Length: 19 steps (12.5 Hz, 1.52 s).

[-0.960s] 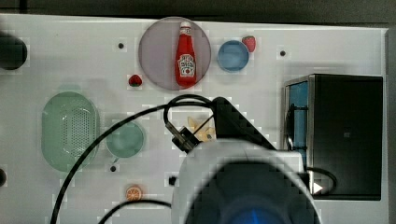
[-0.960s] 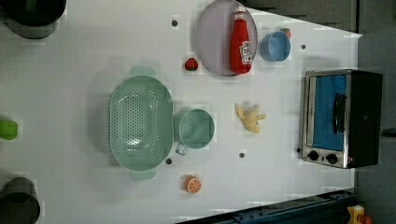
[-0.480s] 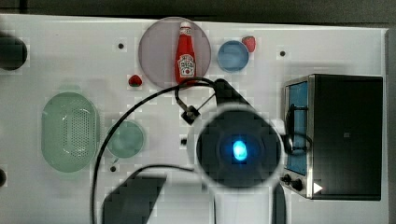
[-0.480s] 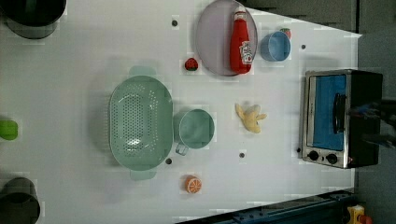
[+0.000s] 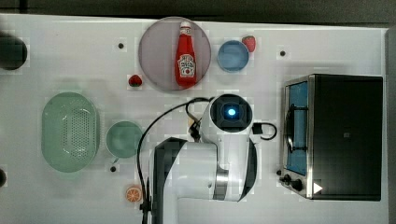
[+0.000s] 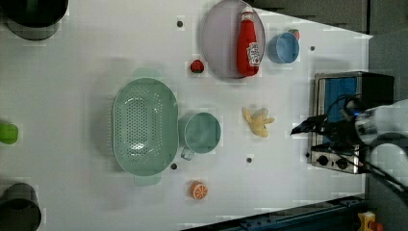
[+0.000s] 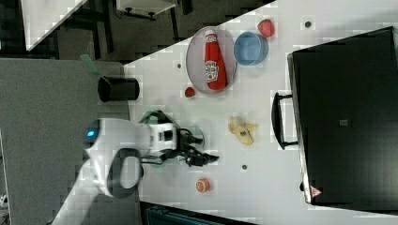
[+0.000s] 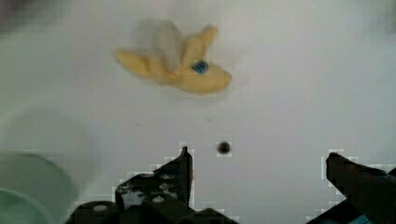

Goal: Pick Banana and place it in mug.

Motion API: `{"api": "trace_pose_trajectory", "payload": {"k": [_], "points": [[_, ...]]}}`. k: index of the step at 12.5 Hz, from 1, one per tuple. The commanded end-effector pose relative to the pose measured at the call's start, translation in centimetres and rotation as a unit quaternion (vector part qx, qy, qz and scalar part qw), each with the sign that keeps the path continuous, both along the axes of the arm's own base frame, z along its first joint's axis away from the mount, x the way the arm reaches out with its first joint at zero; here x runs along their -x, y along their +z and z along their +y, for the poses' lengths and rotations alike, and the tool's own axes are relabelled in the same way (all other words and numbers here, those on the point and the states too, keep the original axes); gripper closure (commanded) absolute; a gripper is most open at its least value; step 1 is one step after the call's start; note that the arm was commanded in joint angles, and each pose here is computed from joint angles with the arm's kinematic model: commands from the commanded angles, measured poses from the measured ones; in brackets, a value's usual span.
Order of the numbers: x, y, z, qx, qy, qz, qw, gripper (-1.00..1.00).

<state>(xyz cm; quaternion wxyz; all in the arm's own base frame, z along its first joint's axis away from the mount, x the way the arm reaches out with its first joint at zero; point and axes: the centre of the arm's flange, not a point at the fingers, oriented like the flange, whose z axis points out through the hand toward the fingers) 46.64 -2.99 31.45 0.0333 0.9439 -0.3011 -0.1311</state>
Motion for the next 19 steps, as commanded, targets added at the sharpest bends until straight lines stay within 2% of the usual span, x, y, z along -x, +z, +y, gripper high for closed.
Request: {"api": "trace_pose_trajectory", "payload": {"k": [1,3,13,16,17,19], "points": [[-2.5,0.1,0.8,-0.009,0.090,-0.067,0.994,-1.00],[-2.5,-3.9,1.0,-0.014,0.115,-0.060,0.991,-1.00],[-2.7,-15.8,1.8,-0.005,0.130,-0.115,0.985,-1.00],[-2.0,-17.3,2.3,-0.008,0.133,-0.111,0.985,-1.00],[-1.9,-17.4,2.4,-0.008,0.134,-0.112,0.985,-0.92],[-1.8,-17.5,2.3,-0.008,0.133,-0.111,0.985,-0.42]]}}
